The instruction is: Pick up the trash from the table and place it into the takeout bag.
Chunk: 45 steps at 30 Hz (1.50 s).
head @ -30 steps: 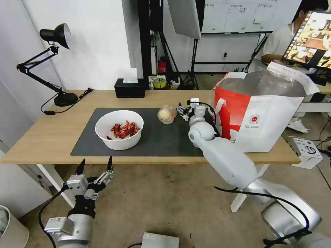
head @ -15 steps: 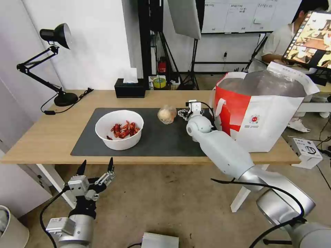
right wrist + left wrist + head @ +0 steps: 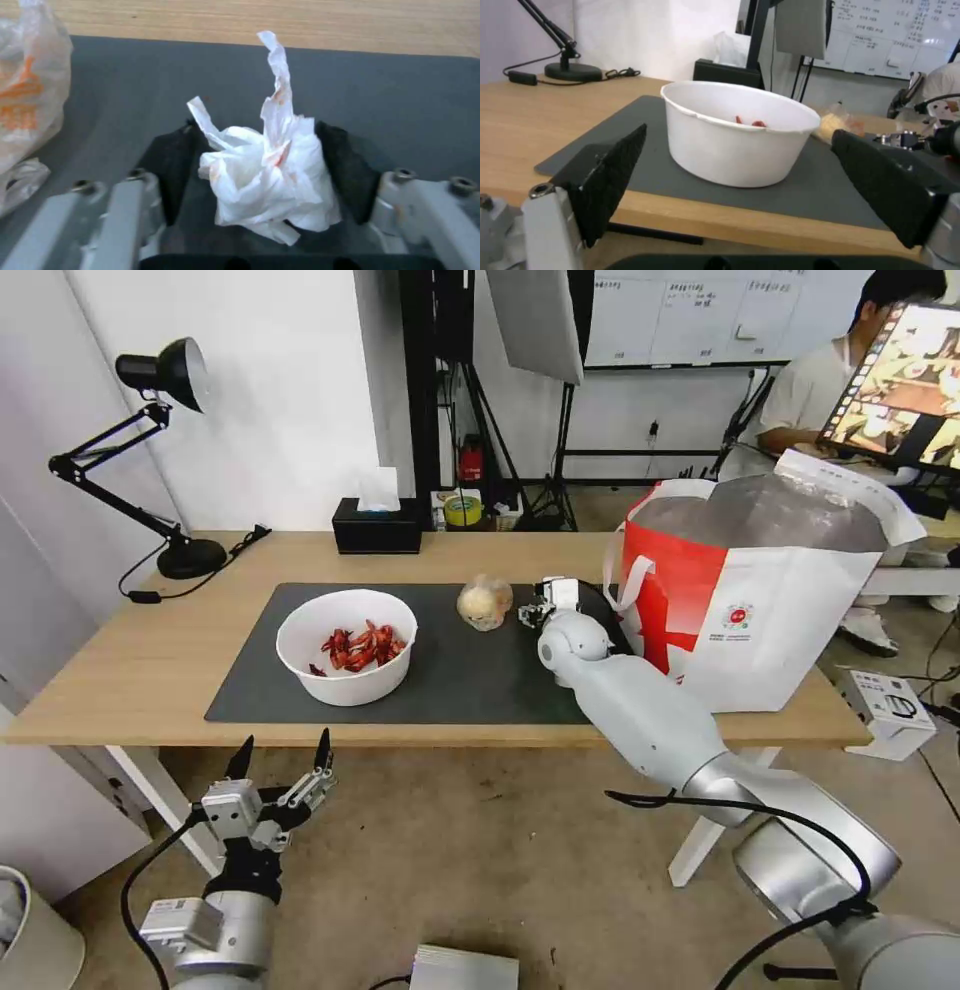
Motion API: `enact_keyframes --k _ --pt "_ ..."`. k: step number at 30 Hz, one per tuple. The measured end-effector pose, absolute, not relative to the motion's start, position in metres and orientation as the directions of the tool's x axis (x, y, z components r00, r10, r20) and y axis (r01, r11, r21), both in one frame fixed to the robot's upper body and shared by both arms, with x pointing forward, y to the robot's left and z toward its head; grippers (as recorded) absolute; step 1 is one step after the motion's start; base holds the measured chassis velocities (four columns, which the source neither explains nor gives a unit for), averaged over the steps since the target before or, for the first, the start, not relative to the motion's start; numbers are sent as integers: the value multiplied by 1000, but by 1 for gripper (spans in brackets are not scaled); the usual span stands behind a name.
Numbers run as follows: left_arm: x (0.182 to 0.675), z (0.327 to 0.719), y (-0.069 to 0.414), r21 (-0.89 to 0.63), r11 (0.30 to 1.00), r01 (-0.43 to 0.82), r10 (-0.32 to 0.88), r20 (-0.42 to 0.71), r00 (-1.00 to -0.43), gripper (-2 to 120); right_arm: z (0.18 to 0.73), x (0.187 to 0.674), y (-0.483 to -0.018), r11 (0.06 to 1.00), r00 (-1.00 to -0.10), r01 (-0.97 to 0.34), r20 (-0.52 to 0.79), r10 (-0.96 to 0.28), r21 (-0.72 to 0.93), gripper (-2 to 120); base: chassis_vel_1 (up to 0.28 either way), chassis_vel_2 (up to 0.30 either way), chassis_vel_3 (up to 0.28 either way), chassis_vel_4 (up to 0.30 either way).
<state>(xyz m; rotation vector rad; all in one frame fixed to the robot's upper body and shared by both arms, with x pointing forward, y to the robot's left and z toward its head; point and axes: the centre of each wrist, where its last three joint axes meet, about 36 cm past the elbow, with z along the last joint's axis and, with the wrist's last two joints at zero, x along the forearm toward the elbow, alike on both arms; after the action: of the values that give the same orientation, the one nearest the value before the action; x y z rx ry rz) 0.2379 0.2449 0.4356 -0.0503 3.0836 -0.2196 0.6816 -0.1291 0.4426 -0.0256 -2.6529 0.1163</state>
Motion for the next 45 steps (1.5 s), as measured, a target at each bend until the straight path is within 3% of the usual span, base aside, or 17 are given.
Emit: enact_keyframes --k 5,9,11,13,15,18,29,45 --pt "239 434 244 -146 989 -26 -33 -46 -998 100 442 682 -127 997 -885 -1 465 36 -79 41 0 0 0 0" --pt "239 433 244 -148 989 -25 -32 -46 -998 100 442 682 -127 997 -885 -1 463 35 -78 31 0 0 0 0" --pt "239 432 244 -148 989 -25 -32 -45 -998 100 441 682 -127 997 -886 0 462 36 -78 19 0 0 0 0" --pt "239 432 244 -148 989 -25 -32 -44 -999 100 441 682 -127 997 -886 0 462 36 -77 17 0 0 0 0" --pt "240 431 243 -149 988 -25 -32 -43 -999 100 441 681 -127 997 -887 1 460 36 -75 4 0 0 0 0" --pt "240 431 243 -150 988 -25 -32 -42 -999 100 440 681 -128 997 -889 2 456 35 -72 0 0 0 0 0" --pt "240 430 243 -149 989 -24 -30 -42 -999 100 444 666 -127 999 -927 -43 375 -35 -11 0 0 0 0 0" --pt "240 429 247 -132 991 -2 -7 -32 -999 100 435 560 -159 942 -941 -335 44 -336 29 0 0 0 0 0"
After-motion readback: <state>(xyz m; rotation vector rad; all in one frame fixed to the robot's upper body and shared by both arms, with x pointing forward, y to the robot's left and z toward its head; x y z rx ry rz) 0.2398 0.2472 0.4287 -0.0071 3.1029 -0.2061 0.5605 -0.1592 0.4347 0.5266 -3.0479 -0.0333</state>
